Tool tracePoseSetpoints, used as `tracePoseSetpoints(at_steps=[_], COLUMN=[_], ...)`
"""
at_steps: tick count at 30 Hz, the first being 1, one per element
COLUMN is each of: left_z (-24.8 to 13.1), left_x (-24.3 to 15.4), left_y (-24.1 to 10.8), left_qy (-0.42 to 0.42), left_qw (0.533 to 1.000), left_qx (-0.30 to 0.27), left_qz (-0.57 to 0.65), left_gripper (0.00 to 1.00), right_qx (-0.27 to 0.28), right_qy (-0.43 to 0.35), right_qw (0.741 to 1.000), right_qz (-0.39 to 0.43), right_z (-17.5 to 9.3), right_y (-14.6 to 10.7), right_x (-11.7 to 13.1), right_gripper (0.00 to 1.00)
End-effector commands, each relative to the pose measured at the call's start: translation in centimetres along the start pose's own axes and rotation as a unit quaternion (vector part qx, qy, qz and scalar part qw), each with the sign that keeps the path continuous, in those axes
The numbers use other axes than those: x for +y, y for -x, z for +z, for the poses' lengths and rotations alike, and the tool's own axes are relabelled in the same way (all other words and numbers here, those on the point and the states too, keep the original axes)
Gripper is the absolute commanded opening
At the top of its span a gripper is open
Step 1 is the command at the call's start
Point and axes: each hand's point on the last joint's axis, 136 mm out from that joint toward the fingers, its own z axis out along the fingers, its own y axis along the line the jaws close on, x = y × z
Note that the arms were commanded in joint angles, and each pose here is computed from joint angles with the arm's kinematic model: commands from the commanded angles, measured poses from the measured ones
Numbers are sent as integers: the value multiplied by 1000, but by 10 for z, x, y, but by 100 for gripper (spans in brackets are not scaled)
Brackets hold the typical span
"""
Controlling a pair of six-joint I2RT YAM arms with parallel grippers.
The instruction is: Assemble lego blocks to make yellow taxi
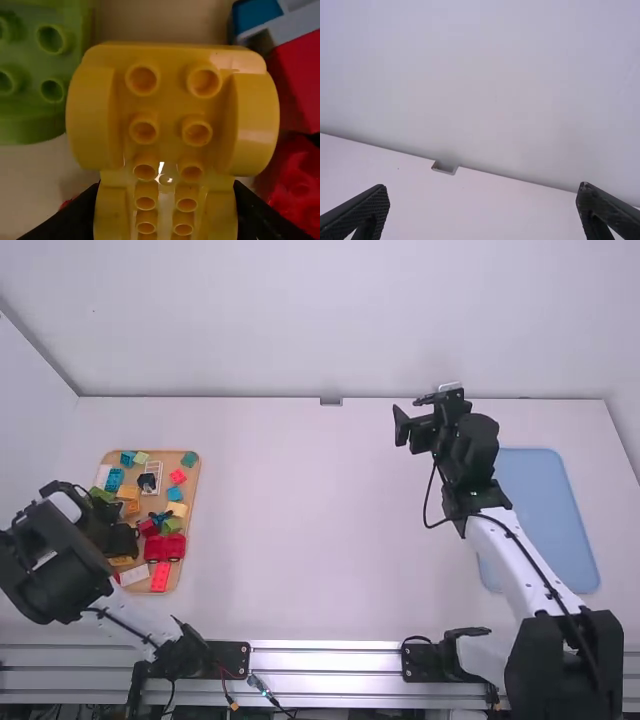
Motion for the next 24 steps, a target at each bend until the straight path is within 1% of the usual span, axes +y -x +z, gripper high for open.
tracePoseSetpoints(at_steps=[1,4,6,8,9,10,13,14,15,16,17,19,20,22,24], left_z=[-27,-48,-65,-80,-89,-92,-115,-117,-123,-126,-129,-130,-130,-128,-121], left_x=[18,23,17,1,-17,-25,-86,-97,-121,-139,-169,-205,-239,-268,-310], left_y=[24,41,56,71,80,83,104,106,110,112,115,115,114,113,107], left_qy=[45,72,79,75,61,54,21,19,16,14,12,5,-3,-9,-18], left_qw=[997,994,992,991,989,988,969,965,954,946,930,907,886,865,831], left_qx=[-30,-56,-82,-112,-131,-140,-184,-188,-195,-199,-203,-208,-213,-216,-217], left_qz=[-48,-58,-44,-8,31,48,162,183,227,256,307,366,412,452,511], left_gripper=[46,44,43,43,44,44,45,45,43,46,47,48,48,48,50], right_qx=[-14,-12,-9,-4,-2,-1,2,2,2,2,2,3,3,5,9], right_qy=[1,1,1,1,2,1,2,2,2,2,2,2,2,2,1], right_qw=[1000,1000,1000,1000,1000,1000,1000,1000,1000,1000,1000,1000,1000,1000,1000], right_qz=[-1,-1,0,1,1,1,2,2,2,2,2,2,2,2,3], right_z=[2,2,2,2,2,2,2,2,2,2,2,2,2,2,2], right_y=[14,13,12,9,8,7,6,6,6,6,6,6,6,5,3], right_x=[0,0,0,0,1,0,1,1,1,1,1,1,1,1,0], right_gripper=[99,99,99,99,99,99,99,99,99,99,99,99,99,99,99])
